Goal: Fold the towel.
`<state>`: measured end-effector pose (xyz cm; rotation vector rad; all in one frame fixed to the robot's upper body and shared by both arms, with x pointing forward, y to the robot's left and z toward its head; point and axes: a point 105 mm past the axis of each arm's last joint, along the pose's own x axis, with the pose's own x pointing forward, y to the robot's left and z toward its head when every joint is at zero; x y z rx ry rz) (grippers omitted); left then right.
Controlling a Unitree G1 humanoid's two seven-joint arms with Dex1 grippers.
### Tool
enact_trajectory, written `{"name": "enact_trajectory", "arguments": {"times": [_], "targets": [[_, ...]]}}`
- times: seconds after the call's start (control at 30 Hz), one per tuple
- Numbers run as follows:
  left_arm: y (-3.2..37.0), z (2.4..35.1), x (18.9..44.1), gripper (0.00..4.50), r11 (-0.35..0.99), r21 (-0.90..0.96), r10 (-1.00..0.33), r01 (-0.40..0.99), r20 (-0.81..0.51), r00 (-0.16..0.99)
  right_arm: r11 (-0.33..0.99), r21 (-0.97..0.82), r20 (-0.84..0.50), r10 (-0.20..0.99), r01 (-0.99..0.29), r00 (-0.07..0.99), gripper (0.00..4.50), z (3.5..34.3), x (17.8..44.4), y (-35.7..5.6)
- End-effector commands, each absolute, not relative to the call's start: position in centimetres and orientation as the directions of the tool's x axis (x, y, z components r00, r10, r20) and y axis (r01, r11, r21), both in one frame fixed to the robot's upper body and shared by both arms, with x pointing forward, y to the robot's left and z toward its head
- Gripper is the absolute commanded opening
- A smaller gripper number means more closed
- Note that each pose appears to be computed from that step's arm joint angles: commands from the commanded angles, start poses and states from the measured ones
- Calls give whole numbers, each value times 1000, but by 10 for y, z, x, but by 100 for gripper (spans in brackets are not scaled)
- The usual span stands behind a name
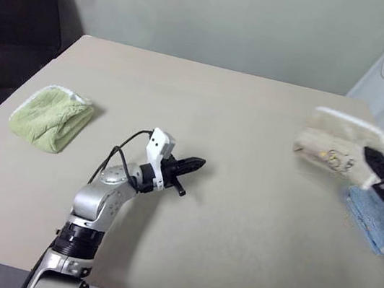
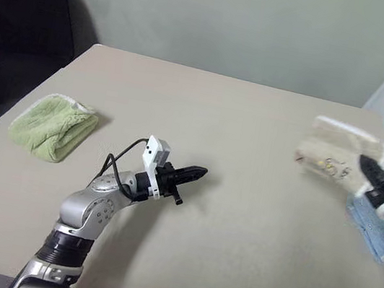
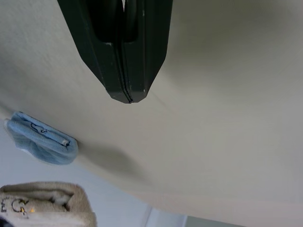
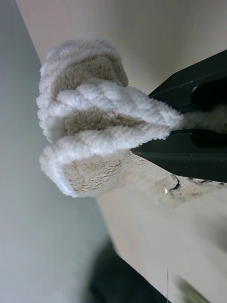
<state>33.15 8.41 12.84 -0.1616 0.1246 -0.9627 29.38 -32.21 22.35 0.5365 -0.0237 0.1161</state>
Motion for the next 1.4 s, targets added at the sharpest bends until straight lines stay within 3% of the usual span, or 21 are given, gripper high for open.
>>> {"name": "enact_trajectory", "arguments": {"times": [0.03,0.2,0.33,0.47,0.57,0.73,0.9,1.2,1.27,1.4], "targets": [[76,140,334,0,532,-160,-842,832,7,540,806,588,7,-94,72,996,2,222,277,-368],[80,140,338,0,542,-165,-834,824,15,552,615,715,-153,-329,334,932,2,172,257,-416],[80,140,337,0,542,-165,-834,824,16,552,589,688,-289,-314,424,904,2,135,255,-414],[80,139,336,0,544,-164,-833,823,14,553,599,620,-355,-362,507,862,2,117,256,-420],[81,139,336,0,547,-163,-831,821,15,556,628,606,-319,-371,489,872,84,121,258,-422],[82,137,334,0,551,-169,-827,817,16,562,703,553,-256,-368,448,894,257,135,252,-420],[80,135,333,0,545,-183,-830,818,19,557,727,523,-124,-451,445,884,441,161,237,-427],[81,129,333,0,540,-195,-835,819,0,550,734,375,3,-611,566,791,446,190,203,-438],[90,130,342,0,579,-173,-810,797,-4,587,836,233,95,-528,497,844,446,211,214,-418],[115,131,364,0,680,-93,-731,727,-20,682,969,-161,187,-159,190,969,446,240,242,-341]]}}
